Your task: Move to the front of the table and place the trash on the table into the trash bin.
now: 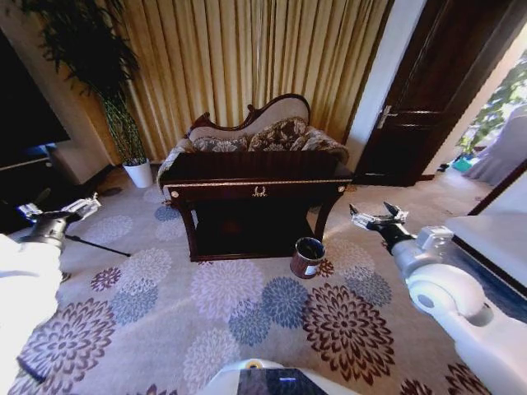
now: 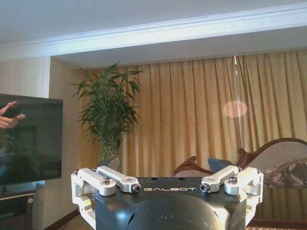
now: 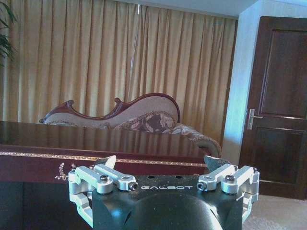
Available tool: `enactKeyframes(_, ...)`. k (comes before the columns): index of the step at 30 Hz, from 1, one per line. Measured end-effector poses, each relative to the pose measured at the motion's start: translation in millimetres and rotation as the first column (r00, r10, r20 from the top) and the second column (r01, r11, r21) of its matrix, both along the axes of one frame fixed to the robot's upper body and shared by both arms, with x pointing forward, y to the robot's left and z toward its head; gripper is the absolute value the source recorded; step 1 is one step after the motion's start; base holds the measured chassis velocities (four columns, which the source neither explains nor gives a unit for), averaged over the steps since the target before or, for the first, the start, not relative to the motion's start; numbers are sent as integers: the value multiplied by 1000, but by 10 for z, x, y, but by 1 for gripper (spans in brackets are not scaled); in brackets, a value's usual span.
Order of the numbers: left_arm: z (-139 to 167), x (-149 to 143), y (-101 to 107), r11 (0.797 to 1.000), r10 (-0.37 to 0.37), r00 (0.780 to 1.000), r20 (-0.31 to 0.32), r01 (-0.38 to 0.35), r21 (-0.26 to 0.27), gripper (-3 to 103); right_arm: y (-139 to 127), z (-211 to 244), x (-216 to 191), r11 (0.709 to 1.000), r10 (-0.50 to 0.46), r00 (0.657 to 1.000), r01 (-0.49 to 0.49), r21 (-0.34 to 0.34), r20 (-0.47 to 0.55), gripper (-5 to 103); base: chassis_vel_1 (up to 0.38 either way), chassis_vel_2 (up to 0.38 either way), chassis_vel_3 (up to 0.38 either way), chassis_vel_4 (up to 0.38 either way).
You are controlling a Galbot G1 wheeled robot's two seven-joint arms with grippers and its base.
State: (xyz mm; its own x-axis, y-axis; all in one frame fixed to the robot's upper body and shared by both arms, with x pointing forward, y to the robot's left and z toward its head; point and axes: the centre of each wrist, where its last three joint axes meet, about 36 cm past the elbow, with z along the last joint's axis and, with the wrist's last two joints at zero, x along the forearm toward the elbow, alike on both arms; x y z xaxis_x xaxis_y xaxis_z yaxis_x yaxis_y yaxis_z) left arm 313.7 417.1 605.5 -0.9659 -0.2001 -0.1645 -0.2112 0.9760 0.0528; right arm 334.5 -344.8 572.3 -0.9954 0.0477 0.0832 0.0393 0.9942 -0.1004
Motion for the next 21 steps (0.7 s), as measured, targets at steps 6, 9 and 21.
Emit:
enactKeyframes(6,2,0,-1,1000,-1,1000,0,1,0,100,-2,-6,-1,1000,-1,1000,1,0,0,100,109,-122,-119,127)
enactKeyframes(9,9,-3,-7,1000,-2,1000,2,2,1,100,-1,-4,-1,1000,-1,1000,1,-1,1,100,90,-113,-92,111)
enactKeyframes(21,8,-28,-37,1000,-7,1000,3,7,-1,100,-9,-20,-16,1000,-5,1000,5,1,9,100,135,-125,-129,125)
